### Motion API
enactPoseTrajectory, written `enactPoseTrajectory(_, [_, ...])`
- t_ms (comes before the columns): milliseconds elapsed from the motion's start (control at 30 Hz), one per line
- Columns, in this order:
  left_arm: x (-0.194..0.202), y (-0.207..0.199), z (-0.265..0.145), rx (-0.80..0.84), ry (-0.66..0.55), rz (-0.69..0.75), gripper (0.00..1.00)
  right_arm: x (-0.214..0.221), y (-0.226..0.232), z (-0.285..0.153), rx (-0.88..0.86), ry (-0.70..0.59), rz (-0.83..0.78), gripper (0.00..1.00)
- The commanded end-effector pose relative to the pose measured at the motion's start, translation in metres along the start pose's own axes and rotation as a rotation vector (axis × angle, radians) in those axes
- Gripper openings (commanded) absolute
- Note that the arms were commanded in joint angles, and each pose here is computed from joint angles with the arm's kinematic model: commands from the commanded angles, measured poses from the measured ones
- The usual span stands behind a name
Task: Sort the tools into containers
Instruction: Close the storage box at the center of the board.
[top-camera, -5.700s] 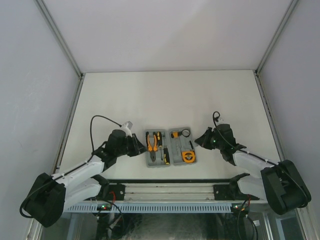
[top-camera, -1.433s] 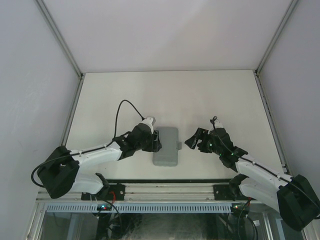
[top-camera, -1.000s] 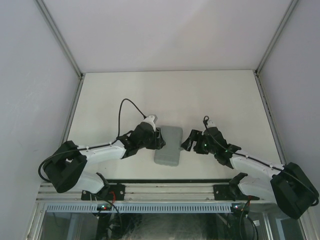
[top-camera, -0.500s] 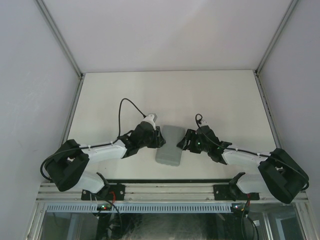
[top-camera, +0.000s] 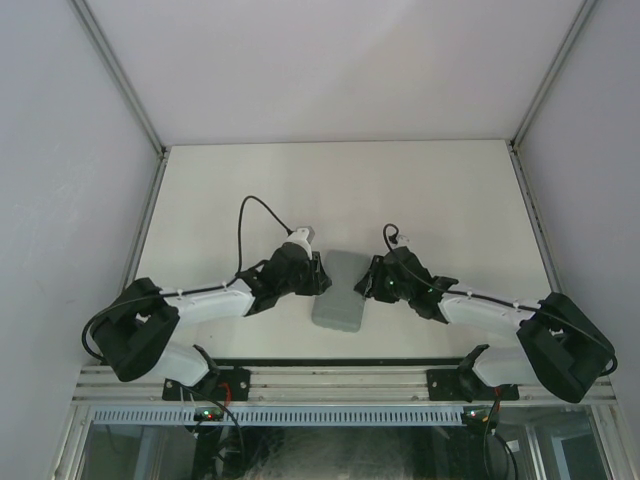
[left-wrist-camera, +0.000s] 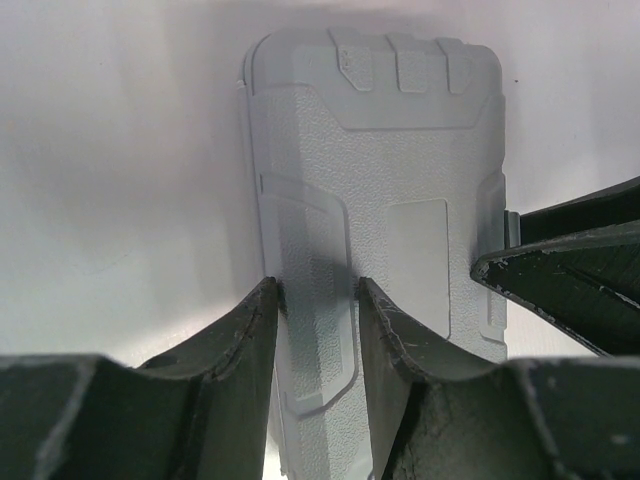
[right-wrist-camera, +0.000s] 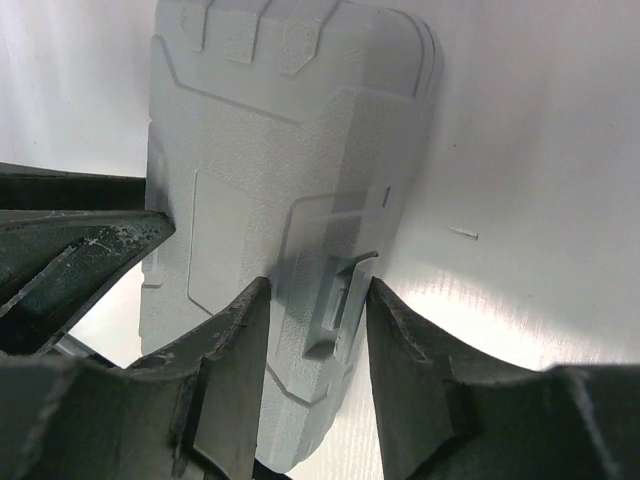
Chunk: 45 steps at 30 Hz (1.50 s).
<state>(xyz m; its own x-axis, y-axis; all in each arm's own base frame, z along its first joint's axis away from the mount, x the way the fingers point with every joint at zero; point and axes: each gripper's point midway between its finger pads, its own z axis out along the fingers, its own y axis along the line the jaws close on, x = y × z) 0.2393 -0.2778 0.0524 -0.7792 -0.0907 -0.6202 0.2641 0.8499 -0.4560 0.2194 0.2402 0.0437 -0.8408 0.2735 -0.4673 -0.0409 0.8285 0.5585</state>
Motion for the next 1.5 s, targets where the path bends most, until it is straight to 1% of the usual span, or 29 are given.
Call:
enactPoseTrajectory(0, [0.060,0.047,-0.008,-0.175,0.213,0.047,0.40,-0.009,0.015,0.000,0.003,-0.032,-0.036,0.38])
enactPoseTrajectory(100, [0.058,0.047,-0.010,-0.182,0.209,0.047,0.40,-0.007,0.014,0.000,0.035,-0.027,-0.051,0.36])
enactPoseTrajectory(167, [0.058,0.045,-0.011,-0.182,0.206,0.021,0.40,-0.005,0.012,-0.001,0.056,-0.025,-0.062,0.33])
enactPoseTrajectory(333, [0.061,0.035,-0.014,-0.167,0.210,0.013,0.40,-0.002,0.016,0.000,0.076,-0.011,-0.089,0.22])
enactPoseTrajectory(467, [0.067,0.024,-0.014,-0.139,0.221,-0.001,0.40,0.001,0.018,0.002,0.093,0.010,-0.114,0.18])
enactPoseTrajectory(700, [0.069,0.010,-0.015,-0.101,0.221,-0.017,0.40,0.008,0.017,0.008,0.132,0.062,-0.167,0.13])
enactPoseTrajectory(733, [0.069,0.006,-0.015,-0.091,0.222,-0.017,0.40,0.014,0.014,0.013,0.150,0.098,-0.181,0.12])
enactPoseTrajectory(767, [0.070,0.005,-0.015,-0.089,0.222,-0.016,0.40,0.017,0.014,0.014,0.153,0.104,-0.181,0.11])
enactPoseTrajectory(1000, [0.071,0.005,-0.015,-0.091,0.216,-0.023,0.40,0.021,0.009,0.017,0.187,0.103,-0.189,0.05])
enactPoseTrajectory(1100, [0.066,0.008,-0.017,-0.110,0.195,-0.020,0.40,0.012,0.013,0.011,0.184,0.070,-0.202,0.06])
enactPoseTrajectory(1133, [0.062,0.008,-0.019,-0.116,0.180,-0.017,0.40,0.008,0.015,0.008,0.179,0.057,-0.213,0.09])
enactPoseTrajectory(1200, [0.053,0.008,-0.023,-0.128,0.154,-0.003,0.43,-0.002,0.022,0.001,0.158,0.026,-0.237,0.14])
enactPoseTrajectory(1333, [0.028,0.007,-0.033,-0.161,0.088,0.034,0.49,-0.021,0.040,-0.015,0.077,-0.030,-0.277,0.29])
enactPoseTrajectory(1467, [0.001,0.005,-0.048,-0.175,0.009,0.043,0.56,-0.039,0.052,-0.038,0.018,-0.092,-0.286,0.39])
